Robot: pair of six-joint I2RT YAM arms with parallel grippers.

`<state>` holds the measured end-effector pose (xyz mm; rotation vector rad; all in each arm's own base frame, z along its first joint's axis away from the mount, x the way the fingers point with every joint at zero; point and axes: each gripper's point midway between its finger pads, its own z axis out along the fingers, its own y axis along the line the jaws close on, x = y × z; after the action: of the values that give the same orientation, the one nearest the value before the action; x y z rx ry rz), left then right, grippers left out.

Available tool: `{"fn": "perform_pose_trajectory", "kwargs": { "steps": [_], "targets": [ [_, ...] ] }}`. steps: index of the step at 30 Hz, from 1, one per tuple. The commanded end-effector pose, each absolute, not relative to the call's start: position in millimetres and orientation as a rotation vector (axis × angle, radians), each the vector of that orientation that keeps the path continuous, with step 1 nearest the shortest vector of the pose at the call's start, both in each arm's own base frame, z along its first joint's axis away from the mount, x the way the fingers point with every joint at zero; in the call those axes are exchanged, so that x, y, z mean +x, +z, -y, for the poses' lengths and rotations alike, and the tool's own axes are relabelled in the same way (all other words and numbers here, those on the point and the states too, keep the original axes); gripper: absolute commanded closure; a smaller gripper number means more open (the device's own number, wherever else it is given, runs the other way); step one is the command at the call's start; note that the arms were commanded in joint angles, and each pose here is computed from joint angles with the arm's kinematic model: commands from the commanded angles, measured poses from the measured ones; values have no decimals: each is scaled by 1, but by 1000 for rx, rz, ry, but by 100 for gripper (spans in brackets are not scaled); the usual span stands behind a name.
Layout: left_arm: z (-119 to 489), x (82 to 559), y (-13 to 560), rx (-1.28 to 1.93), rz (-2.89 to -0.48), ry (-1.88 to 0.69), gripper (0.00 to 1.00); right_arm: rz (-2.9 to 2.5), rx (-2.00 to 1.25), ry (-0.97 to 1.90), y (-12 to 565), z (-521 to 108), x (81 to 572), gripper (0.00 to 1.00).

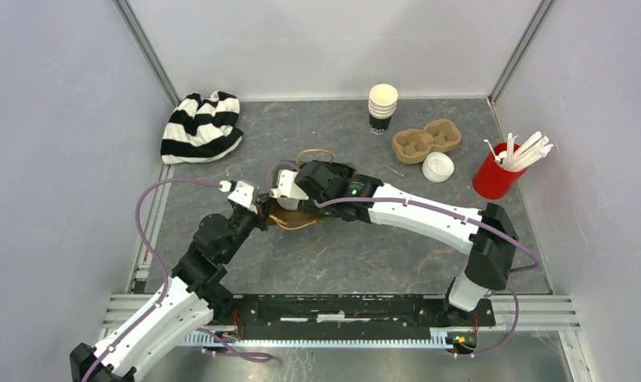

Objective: Pack the takeout coffee

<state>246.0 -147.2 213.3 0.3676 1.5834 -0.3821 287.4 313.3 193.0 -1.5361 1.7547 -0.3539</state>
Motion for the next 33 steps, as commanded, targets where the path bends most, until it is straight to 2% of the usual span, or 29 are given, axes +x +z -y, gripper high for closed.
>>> {"fn": "perform_pose_trajectory", "kwargs": {
  "steps": [1,24,33],
  "targets": [
    [150,243,225,387,-1568,-403,98,-1706,-1494,-294,208,-318,299,29],
    [160,236,237,427,-1582,-460,98,-1591,-1431,-210,232,-346,314,30],
    [162,234,232,442,-1620,-472,98,-1576,-1486,-184,201,-347,312,30]
  ]
}}
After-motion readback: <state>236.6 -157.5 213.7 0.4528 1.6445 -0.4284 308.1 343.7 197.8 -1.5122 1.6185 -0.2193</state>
